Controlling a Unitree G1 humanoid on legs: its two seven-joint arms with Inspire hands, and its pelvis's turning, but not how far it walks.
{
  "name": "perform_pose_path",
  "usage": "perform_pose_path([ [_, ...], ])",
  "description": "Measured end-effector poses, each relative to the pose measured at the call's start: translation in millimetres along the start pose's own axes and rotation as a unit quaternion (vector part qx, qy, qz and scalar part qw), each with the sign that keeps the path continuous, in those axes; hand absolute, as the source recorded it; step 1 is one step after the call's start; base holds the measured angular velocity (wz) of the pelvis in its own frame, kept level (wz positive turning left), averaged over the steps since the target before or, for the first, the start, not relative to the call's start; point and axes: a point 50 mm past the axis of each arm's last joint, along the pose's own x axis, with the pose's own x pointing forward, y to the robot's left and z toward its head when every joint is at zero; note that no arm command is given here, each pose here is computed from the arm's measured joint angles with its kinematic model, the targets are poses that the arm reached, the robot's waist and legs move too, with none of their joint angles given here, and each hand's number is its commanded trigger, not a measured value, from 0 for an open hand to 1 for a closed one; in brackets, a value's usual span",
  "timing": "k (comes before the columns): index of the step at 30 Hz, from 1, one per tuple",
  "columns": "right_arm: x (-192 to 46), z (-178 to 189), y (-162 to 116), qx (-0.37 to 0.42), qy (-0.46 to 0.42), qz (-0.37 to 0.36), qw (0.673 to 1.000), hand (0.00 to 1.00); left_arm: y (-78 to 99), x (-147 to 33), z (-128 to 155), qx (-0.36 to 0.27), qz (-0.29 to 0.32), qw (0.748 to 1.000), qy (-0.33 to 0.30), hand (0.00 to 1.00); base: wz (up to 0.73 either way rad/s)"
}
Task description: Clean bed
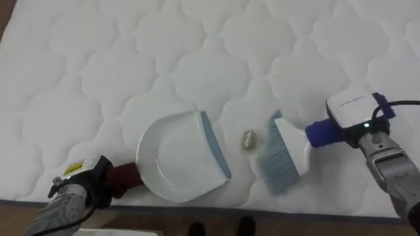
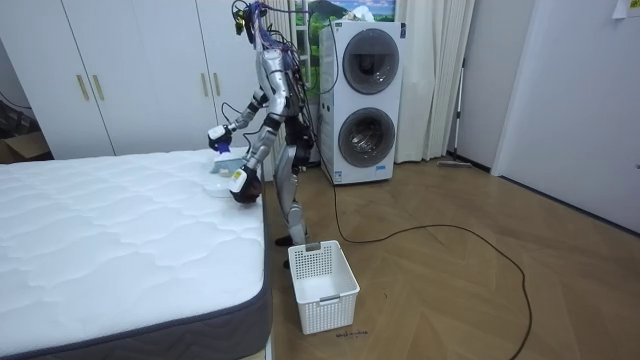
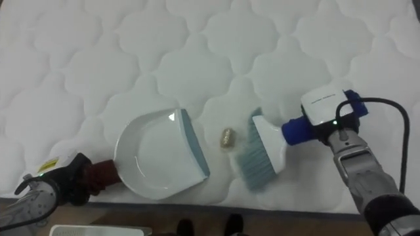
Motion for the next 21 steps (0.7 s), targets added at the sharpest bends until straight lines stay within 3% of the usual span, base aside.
perform_pose_path([
  [7,-0.8,29.0,2.3,0.036,-0.016,-0.002,0.999,1.00,-5.3,-0.4,3.2,0.001,-0.002,1.000,-0.002,1.00,0.00],
  [21,-1.1,53.4,1.4,0.046,-0.053,0.003,0.998,1.00,-15.9,-2.3,6.2,-0.014,-0.018,1.000,0.001,1.00,0.00],
])
